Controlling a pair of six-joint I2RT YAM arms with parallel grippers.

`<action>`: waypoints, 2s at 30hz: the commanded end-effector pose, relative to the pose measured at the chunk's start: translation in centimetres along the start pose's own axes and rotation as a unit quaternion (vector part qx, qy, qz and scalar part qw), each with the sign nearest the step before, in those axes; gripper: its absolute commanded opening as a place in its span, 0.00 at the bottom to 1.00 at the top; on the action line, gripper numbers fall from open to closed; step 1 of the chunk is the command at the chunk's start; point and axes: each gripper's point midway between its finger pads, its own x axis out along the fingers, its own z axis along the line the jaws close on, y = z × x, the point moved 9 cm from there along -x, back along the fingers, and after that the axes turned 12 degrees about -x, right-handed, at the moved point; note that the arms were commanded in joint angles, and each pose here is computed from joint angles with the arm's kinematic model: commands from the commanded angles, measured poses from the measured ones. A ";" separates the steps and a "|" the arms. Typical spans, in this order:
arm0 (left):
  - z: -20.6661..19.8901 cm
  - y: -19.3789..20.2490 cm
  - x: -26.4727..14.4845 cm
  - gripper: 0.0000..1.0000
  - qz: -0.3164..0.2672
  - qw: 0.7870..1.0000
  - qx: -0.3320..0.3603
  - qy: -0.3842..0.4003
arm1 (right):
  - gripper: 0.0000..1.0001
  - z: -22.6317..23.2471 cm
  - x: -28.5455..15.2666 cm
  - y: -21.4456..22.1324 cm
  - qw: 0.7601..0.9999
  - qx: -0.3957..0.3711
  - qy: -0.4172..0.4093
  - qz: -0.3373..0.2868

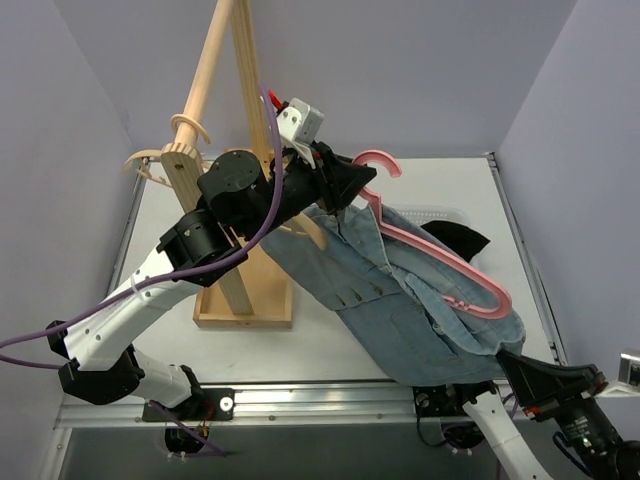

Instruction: Remove the skirt from the hanger

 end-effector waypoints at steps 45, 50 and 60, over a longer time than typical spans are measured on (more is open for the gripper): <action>1.6 10.5 -8.9 0.02 0.294 0.908 -0.123 0.272 | 0.00 2.0 18.3 -17.5 0.949 -0.202 0.160 -0.182; 3.2 12.6 -8.7 0.02 0.307 0.912 -0.124 0.243 | 0.00 4.5 17.3 -21.3 0.944 -0.210 0.114 -0.226; 3.2 12.7 -7.6 0.02 0.312 0.910 -0.115 0.250 | 0.00 5.3 19.3 -22.6 0.941 -0.229 0.093 -0.230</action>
